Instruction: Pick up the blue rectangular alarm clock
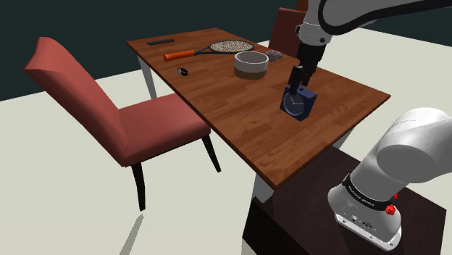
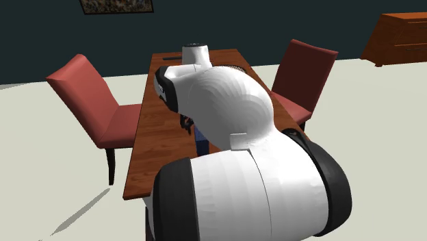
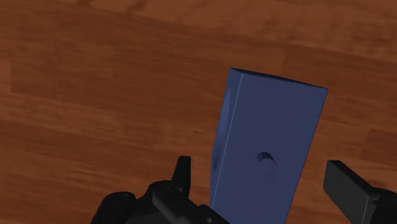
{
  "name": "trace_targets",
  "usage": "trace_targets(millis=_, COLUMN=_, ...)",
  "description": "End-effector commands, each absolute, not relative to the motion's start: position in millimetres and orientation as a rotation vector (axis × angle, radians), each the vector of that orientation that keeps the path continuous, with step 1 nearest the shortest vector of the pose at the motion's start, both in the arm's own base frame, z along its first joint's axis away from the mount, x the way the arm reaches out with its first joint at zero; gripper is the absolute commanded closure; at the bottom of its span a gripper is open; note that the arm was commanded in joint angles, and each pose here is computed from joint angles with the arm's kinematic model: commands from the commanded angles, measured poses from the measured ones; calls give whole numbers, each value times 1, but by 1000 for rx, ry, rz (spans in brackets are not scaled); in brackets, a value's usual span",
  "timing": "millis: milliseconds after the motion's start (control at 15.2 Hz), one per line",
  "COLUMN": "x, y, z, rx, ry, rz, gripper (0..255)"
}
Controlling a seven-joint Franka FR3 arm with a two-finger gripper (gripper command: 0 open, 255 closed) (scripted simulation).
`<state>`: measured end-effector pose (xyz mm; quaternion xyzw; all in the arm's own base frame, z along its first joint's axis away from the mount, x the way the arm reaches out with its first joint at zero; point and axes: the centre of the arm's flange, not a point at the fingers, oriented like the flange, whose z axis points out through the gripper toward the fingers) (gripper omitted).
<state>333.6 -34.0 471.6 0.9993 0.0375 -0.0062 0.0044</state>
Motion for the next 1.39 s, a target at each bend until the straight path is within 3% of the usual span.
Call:
trace_targets(millis=0, x=333, y=-34, z=460, rx=3130, ry=116, rz=-17, gripper=0)
trace_targets(millis=264, x=333, y=-34, z=447, rx=3130, ry=116, rz=-17, gripper=0)
trace_targets(millis=330, x=332, y=-33, z=446, rx=3130, ry=116, rz=-17, gripper=255)
trace_targets(millis=924, x=333, y=-34, z=447, rx=3130, ry=116, rz=-17, gripper=255)
trace_targets(millis=1320, x=333, y=-34, z=478, rx=3130, ry=116, rz=-17, gripper=255)
